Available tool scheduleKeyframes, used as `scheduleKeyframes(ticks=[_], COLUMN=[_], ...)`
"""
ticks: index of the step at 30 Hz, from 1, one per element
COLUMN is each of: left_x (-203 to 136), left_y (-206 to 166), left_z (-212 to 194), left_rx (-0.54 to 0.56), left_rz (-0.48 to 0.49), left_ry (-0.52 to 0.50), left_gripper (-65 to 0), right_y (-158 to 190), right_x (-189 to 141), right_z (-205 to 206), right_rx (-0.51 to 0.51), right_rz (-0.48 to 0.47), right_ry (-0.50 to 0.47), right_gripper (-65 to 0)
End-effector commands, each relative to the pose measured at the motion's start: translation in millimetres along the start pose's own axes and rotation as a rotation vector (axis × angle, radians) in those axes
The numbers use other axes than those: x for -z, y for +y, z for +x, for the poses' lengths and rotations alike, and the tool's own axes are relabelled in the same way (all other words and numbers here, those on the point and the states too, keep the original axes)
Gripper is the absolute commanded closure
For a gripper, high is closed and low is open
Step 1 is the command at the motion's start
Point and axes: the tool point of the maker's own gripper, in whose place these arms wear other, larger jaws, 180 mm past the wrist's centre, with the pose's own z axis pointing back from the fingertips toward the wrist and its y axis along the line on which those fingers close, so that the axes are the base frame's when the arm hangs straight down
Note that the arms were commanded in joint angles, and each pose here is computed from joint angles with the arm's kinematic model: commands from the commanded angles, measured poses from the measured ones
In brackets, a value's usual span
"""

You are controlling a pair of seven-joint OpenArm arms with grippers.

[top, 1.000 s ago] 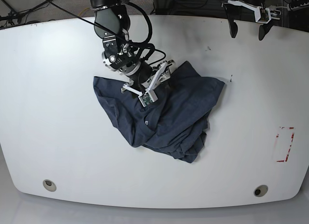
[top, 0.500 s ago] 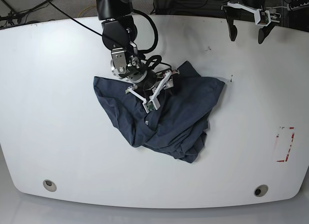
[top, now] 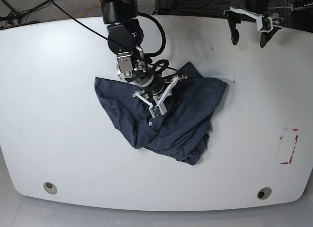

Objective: Fold the T-shirt properly
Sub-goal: 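Lower the right gripper onto the crumpled navy T-shirt and pinch it, then reach the left gripper to the shirt's other edge and pinch it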

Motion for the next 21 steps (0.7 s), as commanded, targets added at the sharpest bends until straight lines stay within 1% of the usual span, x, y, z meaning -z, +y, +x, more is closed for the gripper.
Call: scheduleKeyframes(ticks=[1,6,9,11,14,17,19,21], left_x=[0,15,25,31,52,72,84,91], left_y=[0,0,-1,-1,-3,-16,-24,-33], left_z=[6,16,20,20,31,35,40,42], left_rx=[0.006,0.007,0.006,0.005,-0.001,-0.002,-0.001,0.0], left_rz=[-0.004,-0.004,-0.005,-0.005,-0.007,-0.044,-0.067,-0.09], left_ry=[-0.01,-0.036,-0.037,-0.026,-0.023,0.01,0.029,0.045], left_gripper=[-51.8,-51.8,-51.8,-51.8,-51.8,-51.8,-51.8,-51.8], right_y=[3,6,6,-1,-9,-9,-9,-6], right_x=[-2,-16,-35,-45,-63,-80,-98,-111], right_z=[23,52,83,91,122,150,175,192], right_rx=[-0.014,-0.046,-0.088,-0.128,-0.201,-0.255,-0.315,-0.354], right_rz=[0.01,0.005,-0.008,-0.024,-0.051,-0.065,-0.082,-0.091], right_ry=[-0.065,-0.148,-0.235,-0.257,-0.335,-0.406,-0.472,-0.516], right_gripper=[0.0,0.0,0.0,0.0,0.0,0.0,0.0,0.0])
